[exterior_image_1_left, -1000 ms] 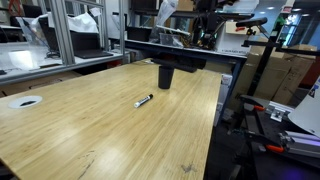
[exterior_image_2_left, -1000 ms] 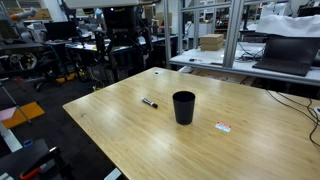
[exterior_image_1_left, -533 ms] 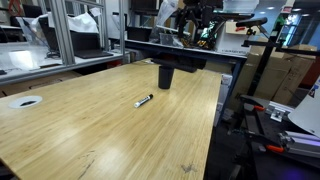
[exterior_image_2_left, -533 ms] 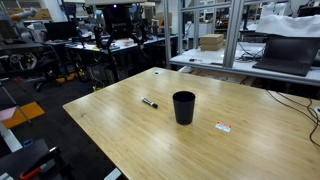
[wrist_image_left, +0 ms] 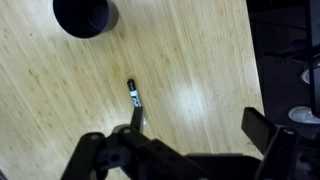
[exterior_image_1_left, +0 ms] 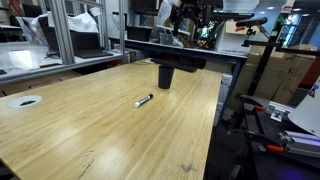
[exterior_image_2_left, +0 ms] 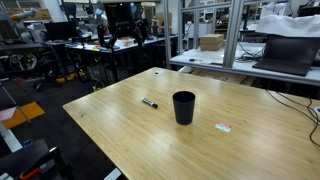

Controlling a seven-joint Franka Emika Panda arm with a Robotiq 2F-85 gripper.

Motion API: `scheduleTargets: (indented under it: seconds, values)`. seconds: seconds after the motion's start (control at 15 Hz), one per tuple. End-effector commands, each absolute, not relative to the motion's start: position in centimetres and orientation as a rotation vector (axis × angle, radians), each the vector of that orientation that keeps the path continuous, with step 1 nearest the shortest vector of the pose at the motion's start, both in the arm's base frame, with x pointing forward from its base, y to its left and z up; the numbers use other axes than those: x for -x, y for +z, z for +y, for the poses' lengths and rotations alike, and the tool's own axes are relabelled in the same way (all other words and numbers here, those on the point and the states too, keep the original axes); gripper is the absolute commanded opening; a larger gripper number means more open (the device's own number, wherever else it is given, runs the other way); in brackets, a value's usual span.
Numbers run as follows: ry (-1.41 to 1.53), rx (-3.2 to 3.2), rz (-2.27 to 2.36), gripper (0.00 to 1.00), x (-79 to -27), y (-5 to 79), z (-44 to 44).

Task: Put the marker in the cup

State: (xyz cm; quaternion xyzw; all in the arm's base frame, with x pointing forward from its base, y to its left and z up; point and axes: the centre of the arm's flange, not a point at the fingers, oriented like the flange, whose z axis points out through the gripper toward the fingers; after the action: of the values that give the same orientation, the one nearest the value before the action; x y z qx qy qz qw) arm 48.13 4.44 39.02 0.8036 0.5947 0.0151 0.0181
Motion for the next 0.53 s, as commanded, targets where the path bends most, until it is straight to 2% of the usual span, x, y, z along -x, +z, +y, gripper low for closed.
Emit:
scheduleTargets:
  seconds: [0.0, 0.47]
  values:
    - [0.047, -2.495, 1.848, 1.00, -48.1, 39.0, 4.4]
    - [0.240, -2.094, 2.293, 1.00, -53.2, 33.9, 13.9]
